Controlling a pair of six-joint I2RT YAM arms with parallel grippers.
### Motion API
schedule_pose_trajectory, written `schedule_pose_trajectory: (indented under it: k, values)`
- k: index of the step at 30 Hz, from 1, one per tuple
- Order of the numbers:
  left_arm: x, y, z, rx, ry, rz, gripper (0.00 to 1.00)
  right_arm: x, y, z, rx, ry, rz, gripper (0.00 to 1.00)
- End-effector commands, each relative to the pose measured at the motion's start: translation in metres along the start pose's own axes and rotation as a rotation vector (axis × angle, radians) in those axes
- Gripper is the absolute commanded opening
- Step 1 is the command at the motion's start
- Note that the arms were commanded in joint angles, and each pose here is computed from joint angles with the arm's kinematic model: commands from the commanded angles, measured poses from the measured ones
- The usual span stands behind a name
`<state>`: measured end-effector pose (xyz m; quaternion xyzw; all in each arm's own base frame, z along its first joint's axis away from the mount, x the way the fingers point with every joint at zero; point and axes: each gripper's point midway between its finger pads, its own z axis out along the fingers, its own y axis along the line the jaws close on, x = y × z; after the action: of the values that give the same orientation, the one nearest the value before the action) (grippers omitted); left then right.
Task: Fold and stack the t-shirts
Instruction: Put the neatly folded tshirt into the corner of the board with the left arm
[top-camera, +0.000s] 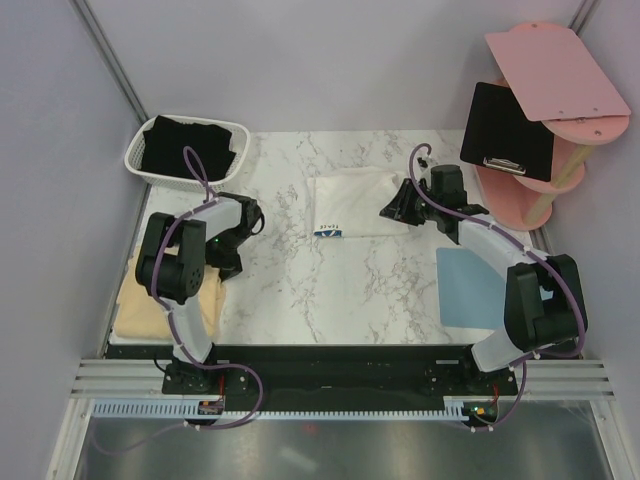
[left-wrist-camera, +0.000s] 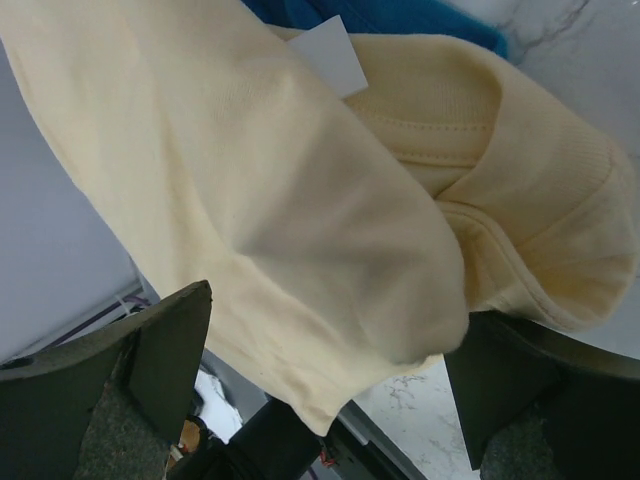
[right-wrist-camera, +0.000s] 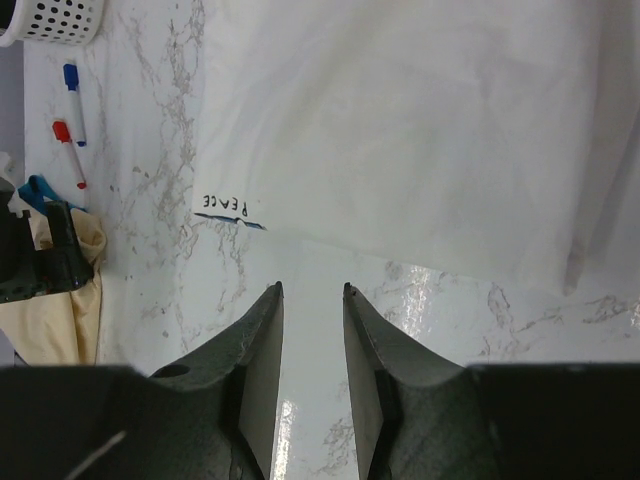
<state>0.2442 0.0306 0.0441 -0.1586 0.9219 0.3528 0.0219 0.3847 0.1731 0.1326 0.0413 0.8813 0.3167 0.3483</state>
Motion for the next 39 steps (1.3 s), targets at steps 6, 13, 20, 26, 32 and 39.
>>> schedule_pose_trajectory:
  k: [6,13,20,26,32,39]
  values:
    - [0.007,-0.005,0.02,-0.025,0.077,0.062,0.85,-0.029,0.021,-0.011,-0.109,-0.058,0.023,0.38]
    - [0.008,-0.009,0.02,-0.001,0.101,0.07,0.02,-0.031,0.013,-0.018,-0.118,-0.059,0.053,0.38]
    - [-0.002,-0.039,-0.012,0.202,0.026,0.082,0.02,-0.03,0.009,-0.019,-0.112,-0.064,0.065,0.38]
    - [-0.005,-0.082,-0.05,0.408,0.002,0.102,0.02,-0.02,0.002,-0.014,-0.104,-0.043,0.087,0.38]
    - [-0.026,-0.123,-0.086,0.509,-0.046,0.119,0.02,-0.017,-0.002,-0.01,-0.106,-0.042,0.085,0.38]
    - [-0.068,-0.16,-0.123,0.596,-0.104,0.12,0.02,-0.01,-0.007,-0.007,-0.098,-0.026,0.084,0.39]
